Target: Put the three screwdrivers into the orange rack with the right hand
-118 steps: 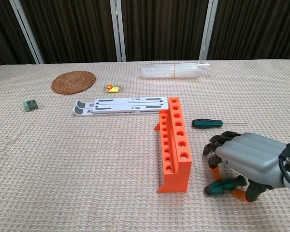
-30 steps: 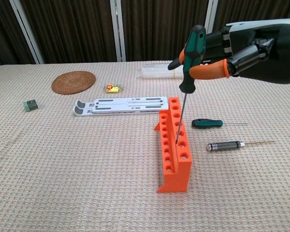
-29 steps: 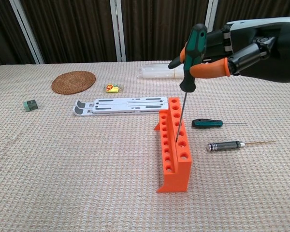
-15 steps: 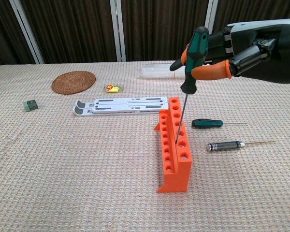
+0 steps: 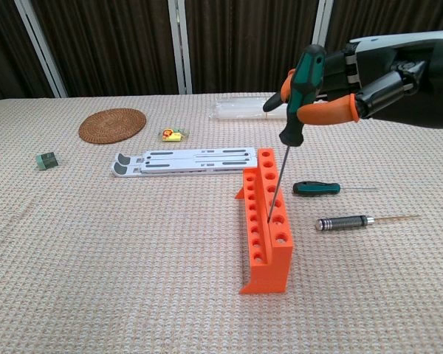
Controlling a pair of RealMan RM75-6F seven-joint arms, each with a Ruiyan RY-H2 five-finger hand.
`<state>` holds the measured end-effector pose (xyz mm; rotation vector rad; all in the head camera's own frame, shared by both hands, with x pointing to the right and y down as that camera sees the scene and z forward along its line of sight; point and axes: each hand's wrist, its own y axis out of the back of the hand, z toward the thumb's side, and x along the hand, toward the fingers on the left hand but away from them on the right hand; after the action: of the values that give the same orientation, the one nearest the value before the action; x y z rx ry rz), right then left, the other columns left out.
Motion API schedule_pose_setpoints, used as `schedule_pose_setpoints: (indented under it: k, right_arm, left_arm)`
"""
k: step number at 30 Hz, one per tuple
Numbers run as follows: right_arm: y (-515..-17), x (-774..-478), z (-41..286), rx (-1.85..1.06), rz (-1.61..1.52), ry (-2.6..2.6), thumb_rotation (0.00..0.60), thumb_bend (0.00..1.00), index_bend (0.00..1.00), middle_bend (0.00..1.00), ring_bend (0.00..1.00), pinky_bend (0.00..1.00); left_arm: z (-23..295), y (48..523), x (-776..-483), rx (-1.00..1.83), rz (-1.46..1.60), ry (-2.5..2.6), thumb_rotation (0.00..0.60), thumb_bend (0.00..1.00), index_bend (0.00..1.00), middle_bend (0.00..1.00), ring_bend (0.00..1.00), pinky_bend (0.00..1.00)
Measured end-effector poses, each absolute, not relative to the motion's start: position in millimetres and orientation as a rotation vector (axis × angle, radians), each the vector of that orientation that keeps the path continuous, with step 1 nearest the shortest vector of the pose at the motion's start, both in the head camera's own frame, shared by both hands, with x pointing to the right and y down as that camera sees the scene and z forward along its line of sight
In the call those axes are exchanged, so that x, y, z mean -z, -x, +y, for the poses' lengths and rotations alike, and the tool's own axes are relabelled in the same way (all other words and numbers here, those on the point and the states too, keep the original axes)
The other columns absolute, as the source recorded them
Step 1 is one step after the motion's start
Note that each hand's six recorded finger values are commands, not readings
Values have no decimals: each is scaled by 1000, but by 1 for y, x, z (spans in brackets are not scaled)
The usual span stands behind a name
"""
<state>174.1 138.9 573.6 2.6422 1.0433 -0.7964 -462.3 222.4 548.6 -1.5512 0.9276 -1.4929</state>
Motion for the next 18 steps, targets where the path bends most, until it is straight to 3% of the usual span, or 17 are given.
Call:
schedule_pose_setpoints:
  k: [18]
  right_arm:
    - [-180,-578,137,825,1037,-2638,600,374,653,270,8,0]
  left_arm:
    - [223,460,-548,1495,920,1559,600,205,24,0,0,0]
